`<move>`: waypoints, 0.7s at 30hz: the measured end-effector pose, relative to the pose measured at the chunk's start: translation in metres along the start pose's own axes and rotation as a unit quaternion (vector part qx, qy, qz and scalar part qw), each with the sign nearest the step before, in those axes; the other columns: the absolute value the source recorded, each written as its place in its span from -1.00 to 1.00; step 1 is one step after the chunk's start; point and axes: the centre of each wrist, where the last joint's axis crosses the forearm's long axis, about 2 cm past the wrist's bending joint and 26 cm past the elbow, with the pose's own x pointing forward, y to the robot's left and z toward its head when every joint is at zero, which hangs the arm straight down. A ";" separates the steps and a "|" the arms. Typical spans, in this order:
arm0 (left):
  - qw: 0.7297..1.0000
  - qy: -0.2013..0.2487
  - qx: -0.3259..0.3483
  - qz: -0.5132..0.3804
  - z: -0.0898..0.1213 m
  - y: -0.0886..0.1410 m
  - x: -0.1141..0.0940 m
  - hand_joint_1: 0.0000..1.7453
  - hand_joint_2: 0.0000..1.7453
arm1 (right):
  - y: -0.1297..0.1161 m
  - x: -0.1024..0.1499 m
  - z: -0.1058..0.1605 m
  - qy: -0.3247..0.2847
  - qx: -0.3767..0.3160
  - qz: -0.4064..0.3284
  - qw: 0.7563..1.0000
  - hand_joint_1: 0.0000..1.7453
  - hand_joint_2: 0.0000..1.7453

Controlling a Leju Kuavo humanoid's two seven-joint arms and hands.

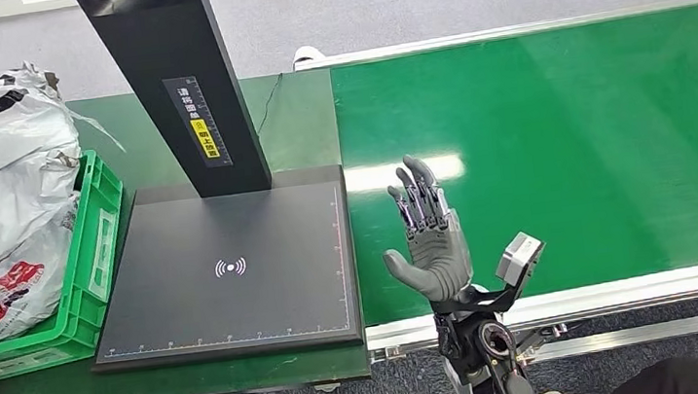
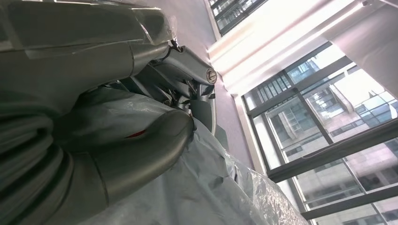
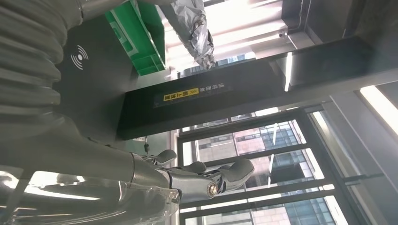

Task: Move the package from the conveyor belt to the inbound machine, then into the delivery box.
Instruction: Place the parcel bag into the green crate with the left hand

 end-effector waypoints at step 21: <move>0.988 0.106 -0.033 -0.106 0.027 0.006 -0.042 1.00 1.00 | 0.001 0.000 0.003 0.005 0.006 -0.004 1.000 -1.00 1.00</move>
